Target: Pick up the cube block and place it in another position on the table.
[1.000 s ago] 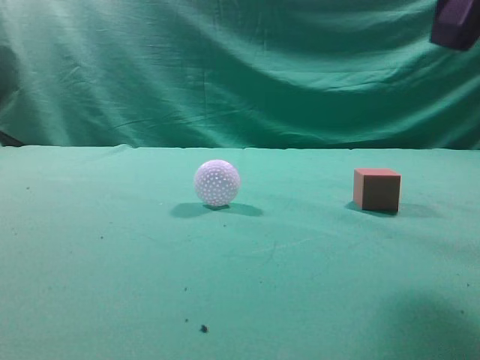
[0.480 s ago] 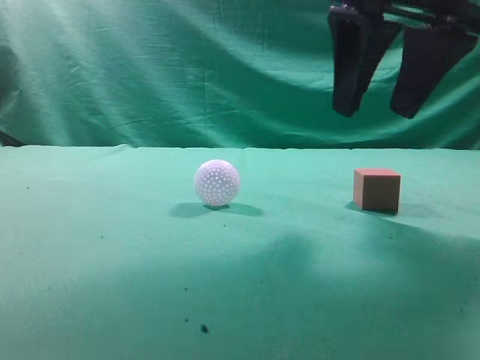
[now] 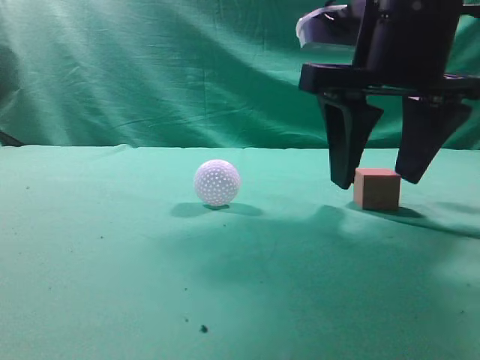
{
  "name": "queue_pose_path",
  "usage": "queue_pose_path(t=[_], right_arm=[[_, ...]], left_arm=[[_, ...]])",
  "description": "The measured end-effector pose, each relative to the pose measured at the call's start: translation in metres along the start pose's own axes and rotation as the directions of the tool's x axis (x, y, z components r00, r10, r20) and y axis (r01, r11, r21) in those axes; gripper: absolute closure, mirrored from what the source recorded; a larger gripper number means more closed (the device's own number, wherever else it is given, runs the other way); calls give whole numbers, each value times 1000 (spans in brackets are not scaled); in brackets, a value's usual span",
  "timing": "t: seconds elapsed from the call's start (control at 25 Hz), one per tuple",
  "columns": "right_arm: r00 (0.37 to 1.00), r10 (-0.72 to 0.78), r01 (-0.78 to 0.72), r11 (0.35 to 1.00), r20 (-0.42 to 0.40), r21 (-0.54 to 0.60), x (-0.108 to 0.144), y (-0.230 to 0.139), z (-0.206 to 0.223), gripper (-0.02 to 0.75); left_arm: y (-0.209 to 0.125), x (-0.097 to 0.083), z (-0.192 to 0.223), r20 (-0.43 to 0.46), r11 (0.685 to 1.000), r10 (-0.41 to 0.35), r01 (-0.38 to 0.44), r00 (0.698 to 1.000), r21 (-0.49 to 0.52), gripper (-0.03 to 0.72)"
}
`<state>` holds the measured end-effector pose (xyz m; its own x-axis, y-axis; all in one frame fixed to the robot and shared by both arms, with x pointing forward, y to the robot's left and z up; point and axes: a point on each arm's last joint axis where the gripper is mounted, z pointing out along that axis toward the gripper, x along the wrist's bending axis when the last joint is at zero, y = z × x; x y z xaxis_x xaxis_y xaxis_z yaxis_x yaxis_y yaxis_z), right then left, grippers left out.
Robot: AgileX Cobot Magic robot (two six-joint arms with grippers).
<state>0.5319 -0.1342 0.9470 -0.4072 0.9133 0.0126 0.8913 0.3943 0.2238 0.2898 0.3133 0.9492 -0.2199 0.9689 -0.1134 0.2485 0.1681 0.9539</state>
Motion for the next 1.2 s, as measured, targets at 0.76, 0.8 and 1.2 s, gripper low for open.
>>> queue_pose_path(t=[0.76, 0.8, 1.2], right_arm=[[988, -18, 55, 969, 153, -242, -27, 69, -46, 514], [988, 0, 38, 971, 157, -238, -34, 72, -40, 514], [989, 46, -16, 978, 143, -207, -51, 94, 7, 514]], left_arm=[[0, 0, 0, 0, 1000, 0, 0, 1000, 0, 453], [0, 0, 0, 0, 1000, 0, 0, 1000, 0, 453], [0, 0, 0, 0, 1000, 0, 0, 1000, 0, 453]])
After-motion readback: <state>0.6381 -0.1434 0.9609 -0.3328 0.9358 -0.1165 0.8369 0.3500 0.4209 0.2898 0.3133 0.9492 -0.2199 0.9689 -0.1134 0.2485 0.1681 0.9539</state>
